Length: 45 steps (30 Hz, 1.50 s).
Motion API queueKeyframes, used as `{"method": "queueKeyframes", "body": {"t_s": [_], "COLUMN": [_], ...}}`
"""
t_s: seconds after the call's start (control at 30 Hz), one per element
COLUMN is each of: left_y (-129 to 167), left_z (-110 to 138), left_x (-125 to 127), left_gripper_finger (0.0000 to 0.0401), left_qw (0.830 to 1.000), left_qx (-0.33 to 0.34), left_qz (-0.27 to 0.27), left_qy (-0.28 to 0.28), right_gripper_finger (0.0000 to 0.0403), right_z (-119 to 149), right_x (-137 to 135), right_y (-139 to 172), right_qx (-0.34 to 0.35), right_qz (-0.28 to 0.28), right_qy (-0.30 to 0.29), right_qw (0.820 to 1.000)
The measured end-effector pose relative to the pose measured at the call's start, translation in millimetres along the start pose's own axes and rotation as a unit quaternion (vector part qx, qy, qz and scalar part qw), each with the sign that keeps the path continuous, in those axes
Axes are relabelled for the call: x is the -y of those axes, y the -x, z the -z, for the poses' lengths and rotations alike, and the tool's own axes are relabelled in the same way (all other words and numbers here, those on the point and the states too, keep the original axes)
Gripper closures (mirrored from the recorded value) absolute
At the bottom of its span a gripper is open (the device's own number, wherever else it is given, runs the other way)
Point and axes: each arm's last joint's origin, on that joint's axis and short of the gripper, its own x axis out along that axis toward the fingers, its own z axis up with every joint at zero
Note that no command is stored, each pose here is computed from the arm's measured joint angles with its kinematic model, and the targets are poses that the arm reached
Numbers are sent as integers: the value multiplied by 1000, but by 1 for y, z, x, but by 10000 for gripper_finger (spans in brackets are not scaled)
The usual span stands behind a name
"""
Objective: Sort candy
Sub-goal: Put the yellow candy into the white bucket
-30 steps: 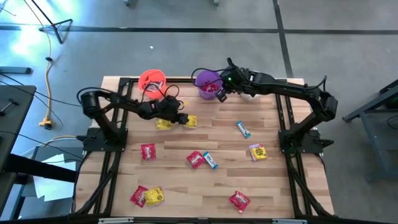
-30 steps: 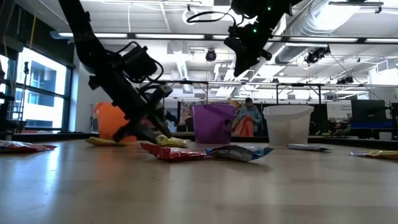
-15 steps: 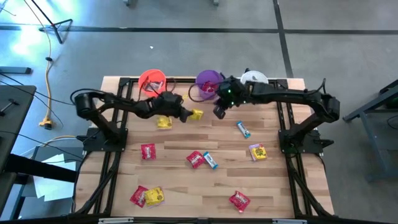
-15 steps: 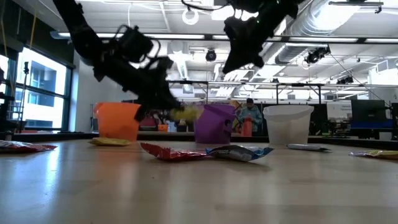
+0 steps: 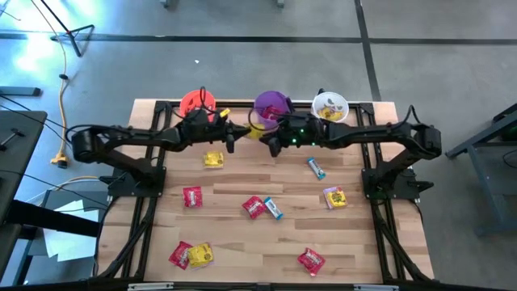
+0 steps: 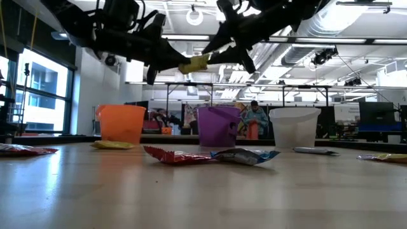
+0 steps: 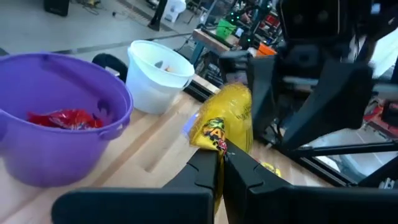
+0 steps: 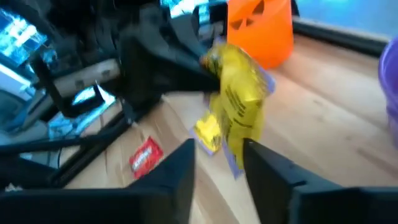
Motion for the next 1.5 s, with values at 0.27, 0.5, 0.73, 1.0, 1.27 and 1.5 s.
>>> {"method": "queueKeyframes", "body": {"t_s": [0.27, 0.5, 0.73, 1.0, 1.27, 1.5], "left_y": [0, 0, 0, 0, 1, 1], "left_z": [0, 1, -2, -2, -7, -6], "left_x": [4, 8, 11, 13, 15, 9], "left_gripper_finger": [401, 401, 401, 401, 401, 376], "left_qw": [1000, 1000, 999, 997, 996, 998], "left_qx": [1, 0, 14, 4, 30, 15], "left_qz": [12, 18, 43, 70, 84, 66], "left_qy": [-5, -15, -19, -15, 7, 14], "right_gripper_finger": [188, 197, 210, 225, 379, 378], "right_z": [-13, -10, -14, -19, -19, -23], "right_x": [-7, -4, -3, -10, -10, -6], "right_y": [2, 5, 6, 6, 6, 9], "right_qx": [35, 19, 25, 38, 38, 38], "right_qz": [14, 38, 25, -25, -26, -27], "right_qy": [19, 13, 27, 41, 45, 50], "right_qw": [999, 999, 999, 998, 998, 998]}}
